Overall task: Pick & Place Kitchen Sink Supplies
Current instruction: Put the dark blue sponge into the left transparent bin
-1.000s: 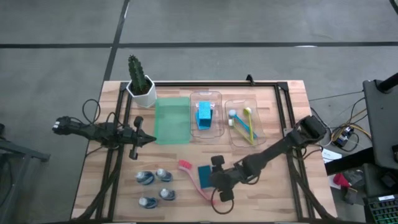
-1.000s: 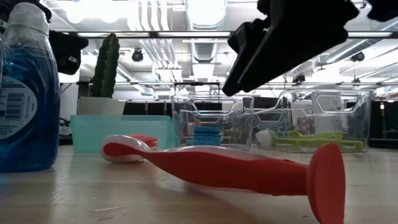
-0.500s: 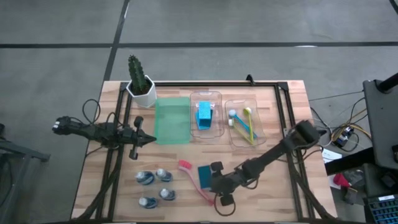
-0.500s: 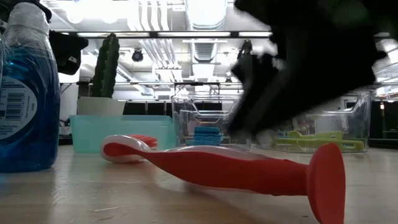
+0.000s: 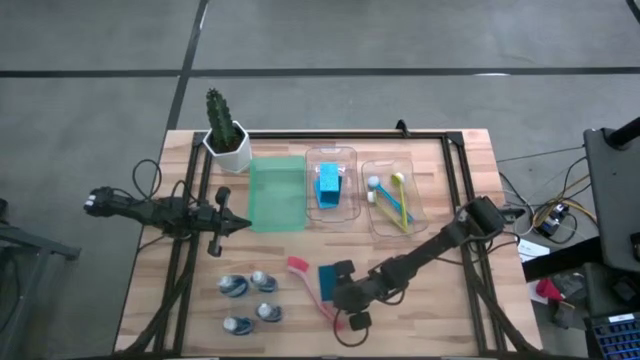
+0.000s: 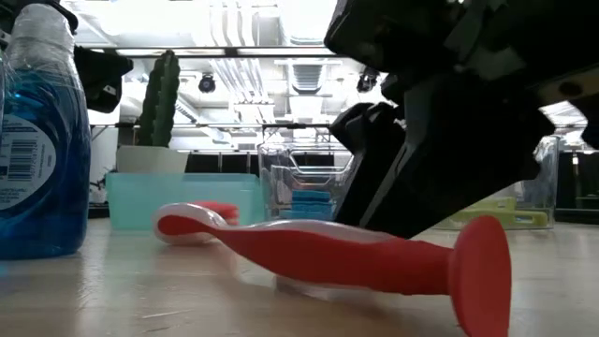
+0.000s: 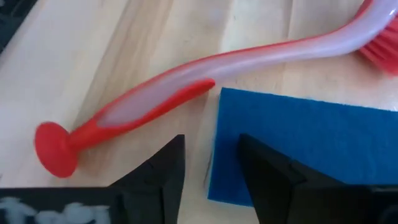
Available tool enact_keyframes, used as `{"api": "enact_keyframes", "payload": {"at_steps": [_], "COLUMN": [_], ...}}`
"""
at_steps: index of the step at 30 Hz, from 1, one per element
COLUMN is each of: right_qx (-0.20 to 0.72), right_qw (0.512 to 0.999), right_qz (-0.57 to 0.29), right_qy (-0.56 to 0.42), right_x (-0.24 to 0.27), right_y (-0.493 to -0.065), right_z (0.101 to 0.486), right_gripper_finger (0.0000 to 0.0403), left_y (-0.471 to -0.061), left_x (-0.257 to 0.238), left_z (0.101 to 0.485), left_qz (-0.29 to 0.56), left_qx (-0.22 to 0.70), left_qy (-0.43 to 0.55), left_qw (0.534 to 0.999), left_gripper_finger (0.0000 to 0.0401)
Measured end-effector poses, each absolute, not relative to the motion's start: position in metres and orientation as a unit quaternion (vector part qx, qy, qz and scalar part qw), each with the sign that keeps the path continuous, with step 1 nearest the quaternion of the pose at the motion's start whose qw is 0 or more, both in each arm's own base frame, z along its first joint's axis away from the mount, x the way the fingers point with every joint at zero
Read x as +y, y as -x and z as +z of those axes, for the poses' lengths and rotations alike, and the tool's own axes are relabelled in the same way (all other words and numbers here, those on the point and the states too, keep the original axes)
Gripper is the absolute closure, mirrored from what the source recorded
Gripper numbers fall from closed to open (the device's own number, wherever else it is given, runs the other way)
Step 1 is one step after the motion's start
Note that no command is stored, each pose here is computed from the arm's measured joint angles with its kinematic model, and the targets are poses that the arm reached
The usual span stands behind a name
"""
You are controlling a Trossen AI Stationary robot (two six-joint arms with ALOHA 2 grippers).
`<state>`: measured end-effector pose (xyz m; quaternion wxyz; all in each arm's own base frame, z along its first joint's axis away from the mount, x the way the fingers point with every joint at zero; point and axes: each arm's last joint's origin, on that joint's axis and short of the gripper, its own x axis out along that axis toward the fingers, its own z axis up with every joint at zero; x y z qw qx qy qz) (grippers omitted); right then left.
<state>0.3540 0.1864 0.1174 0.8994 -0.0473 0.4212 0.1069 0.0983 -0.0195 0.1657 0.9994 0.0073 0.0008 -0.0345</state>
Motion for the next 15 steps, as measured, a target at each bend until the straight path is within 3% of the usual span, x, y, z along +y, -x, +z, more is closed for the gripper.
{"api": "enact_keyframes", "payload": {"at_steps": [15], "right_qx": [0.466], "right_qw": [0.879], "right_qz": [0.057], "right_qy": [0.082], "right_x": [0.17], "right_y": [-0.355], "right_z": [0.119], "right_gripper_finger": [0.039], "left_y": [-0.098], "left_x": [-0.019], "left_z": [0.166], "left_qz": [-0.035], "left_qx": [0.001], "left_qy": [-0.007], "left_qw": [0.999], "left_gripper_finger": [0.0398]}}
